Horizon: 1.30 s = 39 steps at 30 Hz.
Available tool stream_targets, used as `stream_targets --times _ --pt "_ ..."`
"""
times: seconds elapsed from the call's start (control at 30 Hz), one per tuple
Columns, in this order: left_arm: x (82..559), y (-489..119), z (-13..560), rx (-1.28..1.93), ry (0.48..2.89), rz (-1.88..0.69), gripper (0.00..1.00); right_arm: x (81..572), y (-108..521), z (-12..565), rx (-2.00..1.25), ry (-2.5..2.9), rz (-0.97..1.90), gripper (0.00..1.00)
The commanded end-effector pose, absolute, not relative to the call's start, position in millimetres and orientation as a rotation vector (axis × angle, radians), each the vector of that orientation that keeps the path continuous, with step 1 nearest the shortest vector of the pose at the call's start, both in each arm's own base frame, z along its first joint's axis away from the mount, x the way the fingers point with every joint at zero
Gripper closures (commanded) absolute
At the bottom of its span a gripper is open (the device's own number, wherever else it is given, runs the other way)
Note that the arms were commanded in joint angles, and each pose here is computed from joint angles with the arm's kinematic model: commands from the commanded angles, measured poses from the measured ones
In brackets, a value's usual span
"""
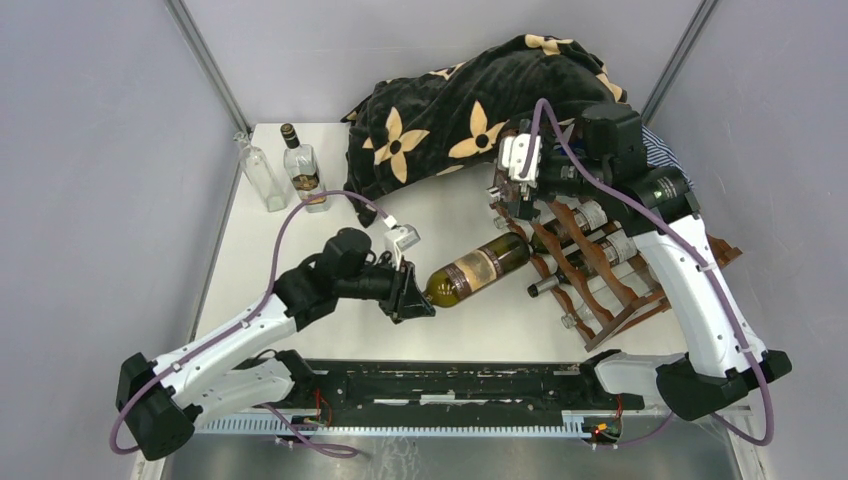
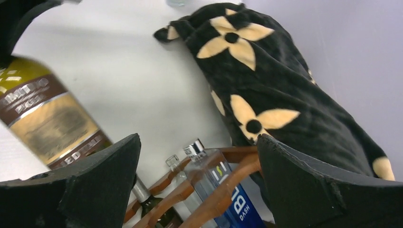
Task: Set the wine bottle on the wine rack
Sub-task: Pick up the wine bottle from the center of the board, then place the wine bottle in the wine rack.
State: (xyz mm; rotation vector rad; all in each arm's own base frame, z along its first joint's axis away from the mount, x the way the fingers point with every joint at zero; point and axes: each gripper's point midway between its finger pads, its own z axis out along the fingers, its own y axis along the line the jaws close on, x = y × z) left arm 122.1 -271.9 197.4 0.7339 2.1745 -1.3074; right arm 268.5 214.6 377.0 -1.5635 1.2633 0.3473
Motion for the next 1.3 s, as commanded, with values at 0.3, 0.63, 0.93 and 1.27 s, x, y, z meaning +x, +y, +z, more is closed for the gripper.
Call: stream_targets --times 0.3,0.63,0.93,1.27 --pt "173.1 -322.3 264.6 0.78 1.75 -1.155 0.98 297.9 188.3 391.1 -1.306 1.347 0.302 0.02" --pt "194.2 -343.7 274.0 0.802 1.699 -1.123 0.98 306.5 172.1 384.7 -1.244 1.388 0.294 0.02" --pt "202.5 -359.4 272.8 0.849 1.695 -1.124 0.98 307.9 165.3 382.1 -1.223 1.4 0.298 0.02" --pt "208.4 -370.7 269.4 0.88 1.691 -1.129 0.98 309.4 162.0 377.7 -1.214 1.41 0.297 0.02"
